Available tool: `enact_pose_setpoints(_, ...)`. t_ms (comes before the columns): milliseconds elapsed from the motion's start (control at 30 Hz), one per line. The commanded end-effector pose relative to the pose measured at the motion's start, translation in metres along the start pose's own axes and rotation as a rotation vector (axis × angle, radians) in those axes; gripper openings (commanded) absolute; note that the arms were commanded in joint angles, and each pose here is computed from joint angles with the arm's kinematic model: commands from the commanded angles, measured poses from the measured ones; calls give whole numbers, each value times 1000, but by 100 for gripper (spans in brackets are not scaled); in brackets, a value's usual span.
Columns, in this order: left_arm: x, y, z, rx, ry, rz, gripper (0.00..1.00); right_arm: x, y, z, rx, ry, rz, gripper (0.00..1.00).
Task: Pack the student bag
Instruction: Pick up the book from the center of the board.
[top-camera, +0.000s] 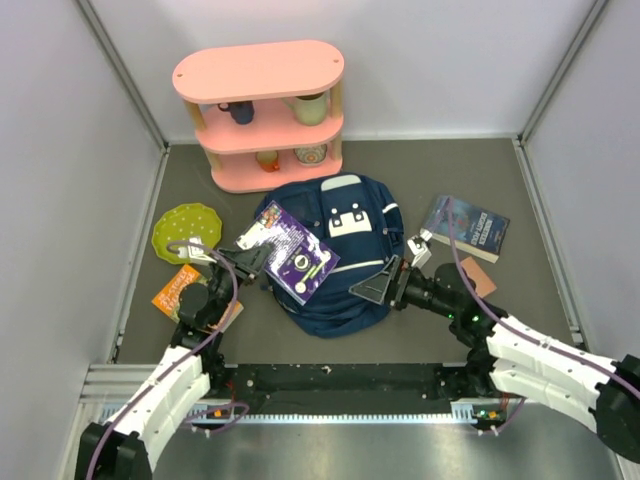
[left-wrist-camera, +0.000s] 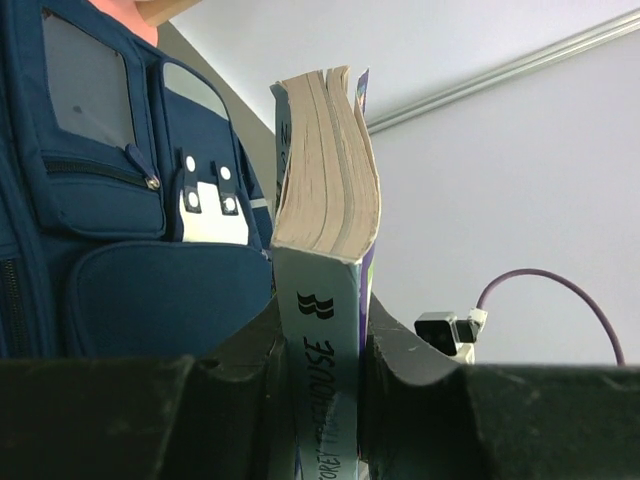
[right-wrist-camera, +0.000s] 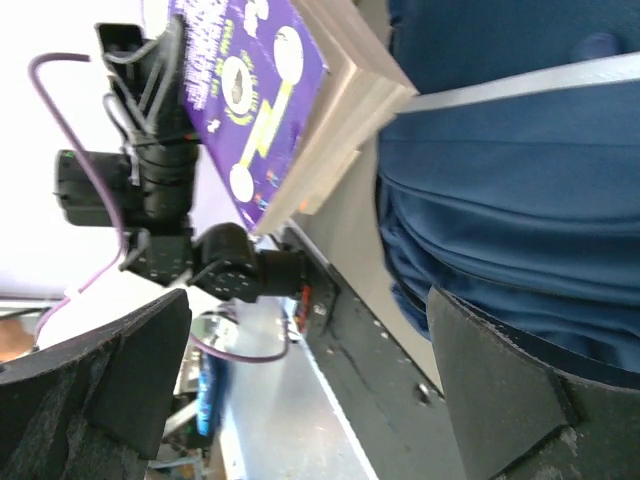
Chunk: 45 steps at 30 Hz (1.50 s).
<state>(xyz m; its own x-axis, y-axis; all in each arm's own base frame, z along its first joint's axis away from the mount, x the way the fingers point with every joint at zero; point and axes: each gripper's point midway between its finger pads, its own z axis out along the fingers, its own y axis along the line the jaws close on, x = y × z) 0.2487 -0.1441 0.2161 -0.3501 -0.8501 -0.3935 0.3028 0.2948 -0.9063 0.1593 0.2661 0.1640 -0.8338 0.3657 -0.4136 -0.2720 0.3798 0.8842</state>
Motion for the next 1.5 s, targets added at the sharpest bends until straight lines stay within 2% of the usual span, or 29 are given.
enact_pose_setpoints(0, -22, -62, 0, 235, -81, -69, 0, -31, 66, 11, -234, -125, 72, 99)
enact_pose_setpoints(200, -16, -71, 3, 269, -61, -96, 0, -25, 77, 36, -280, -96, 138, 99)
enact_pose_setpoints(333, -17, -81, 2, 308, -58, -111, 0, -34, 89, 46, -357, -130, 184, 99)
enact_pose_setpoints(633, -14, -77, 2, 302, -47, -123, 0, -31, 111, 77, -452, -101, 269, 97)
enact_pose_setpoints(733, -12, -74, 3, 294, -44, -125, 0, -30, 118, 81, -477, -119, 273, 93)
enact_pose_setpoints(833, -11, -72, 3, 293, -41, -131, 0, -30, 119, 85, -484, -135, 278, 83)
enact_pose_setpoints(933, -10, -70, 2, 294, -39, -139, 0, -32, 114, 88, -472, -156, 283, 67)
enact_pose_setpoints(967, -9, -70, 2, 293, -33, -141, 0, -33, 112, 89, -465, -163, 284, 58)
enact_pose_setpoints(1033, -8, -69, 1, 293, -30, -140, 0, -35, 109, 87, -461, -184, 282, 50)
enact_pose_setpoints(1233, -4, -64, 1, 275, -15, -150, 0, -40, 107, 84, -467, -228, 250, 36)
enact_pose_setpoints(1300, -2, -63, 1, 270, -8, -160, 0, -41, 113, 84, -493, -224, 233, 38)
enact_pose_setpoints(1367, -3, -64, 0, 279, -11, -163, 0, -42, 116, 83, -515, -230, 220, 46)
enact_pose_setpoints(1467, -3, -62, 0, 271, -9, -162, 0, -43, 118, 83, -523, -230, 212, 47)
